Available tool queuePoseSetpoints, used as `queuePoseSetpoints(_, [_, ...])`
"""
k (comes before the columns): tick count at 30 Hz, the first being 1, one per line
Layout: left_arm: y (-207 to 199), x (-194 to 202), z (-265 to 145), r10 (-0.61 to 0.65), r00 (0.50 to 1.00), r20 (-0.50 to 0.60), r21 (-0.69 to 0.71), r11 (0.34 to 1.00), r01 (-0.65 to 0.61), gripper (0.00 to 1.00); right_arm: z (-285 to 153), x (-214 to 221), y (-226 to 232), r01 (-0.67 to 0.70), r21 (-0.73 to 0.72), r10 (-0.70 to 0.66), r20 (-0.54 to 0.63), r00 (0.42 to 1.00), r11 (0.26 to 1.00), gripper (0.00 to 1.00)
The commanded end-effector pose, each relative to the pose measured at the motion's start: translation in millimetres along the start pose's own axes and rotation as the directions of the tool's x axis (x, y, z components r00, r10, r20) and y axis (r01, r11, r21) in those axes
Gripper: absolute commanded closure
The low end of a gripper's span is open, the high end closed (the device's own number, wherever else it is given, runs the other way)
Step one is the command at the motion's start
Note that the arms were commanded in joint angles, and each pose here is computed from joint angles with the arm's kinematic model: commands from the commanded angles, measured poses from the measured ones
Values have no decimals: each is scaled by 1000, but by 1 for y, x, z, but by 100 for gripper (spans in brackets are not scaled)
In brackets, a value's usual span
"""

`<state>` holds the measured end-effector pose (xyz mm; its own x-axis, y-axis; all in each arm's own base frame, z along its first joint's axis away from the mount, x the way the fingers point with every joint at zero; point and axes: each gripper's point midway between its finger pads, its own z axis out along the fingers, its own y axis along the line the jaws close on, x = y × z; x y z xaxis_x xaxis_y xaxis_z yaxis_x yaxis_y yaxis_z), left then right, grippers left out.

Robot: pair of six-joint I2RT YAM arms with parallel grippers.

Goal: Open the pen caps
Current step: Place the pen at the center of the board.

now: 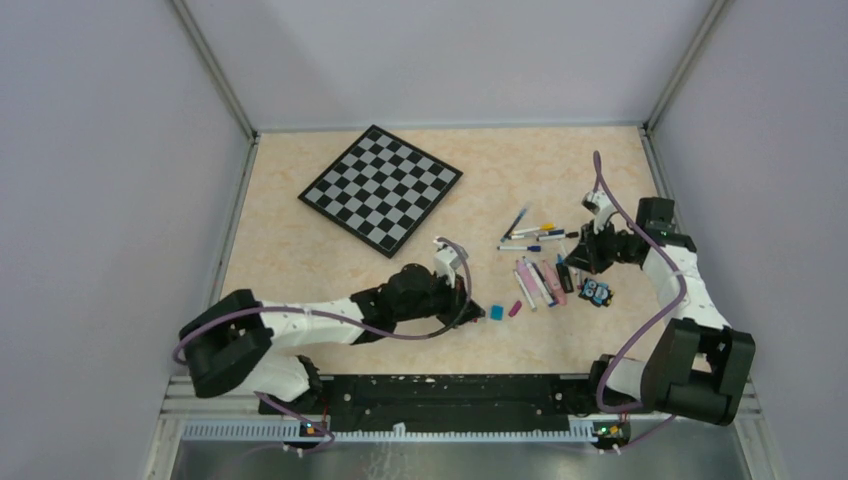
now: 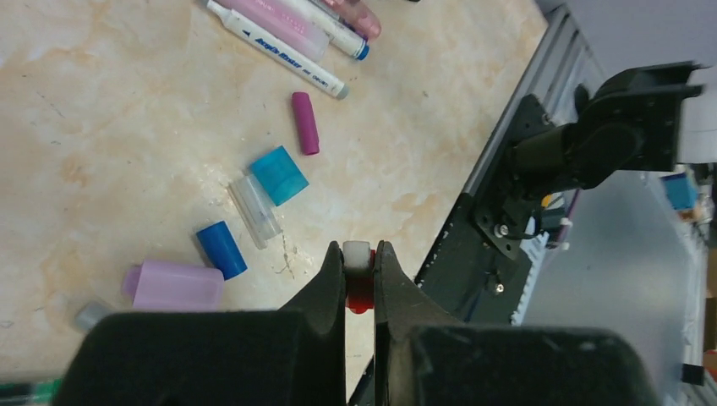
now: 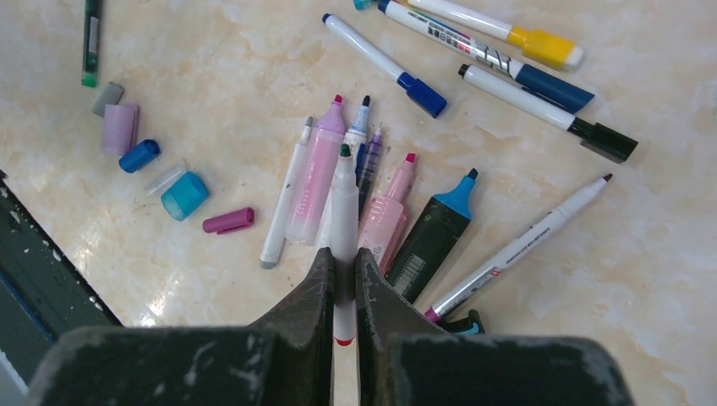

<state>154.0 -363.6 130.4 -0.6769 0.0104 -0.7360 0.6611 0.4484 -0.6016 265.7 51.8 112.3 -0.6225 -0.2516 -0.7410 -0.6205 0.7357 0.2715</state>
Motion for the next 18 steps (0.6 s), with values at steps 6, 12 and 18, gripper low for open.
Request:
queuePoseSetpoints(6, [-16, 7, 59, 123, 990, -71, -55, 990, -127, 100, -5, 6, -24, -49, 96, 49, 0, 999, 994, 100])
queuePoseSetpoints(12, [0, 15, 56, 149, 984, -101, -156, 974, -164, 100, -13, 14, -63, -163, 294, 165, 16, 986, 942, 100])
queuePoseSetpoints(18, [21, 0, 24, 153, 988, -37, -295, 943, -157, 98, -18, 13, -99, -311, 435, 287, 122, 950, 845, 98])
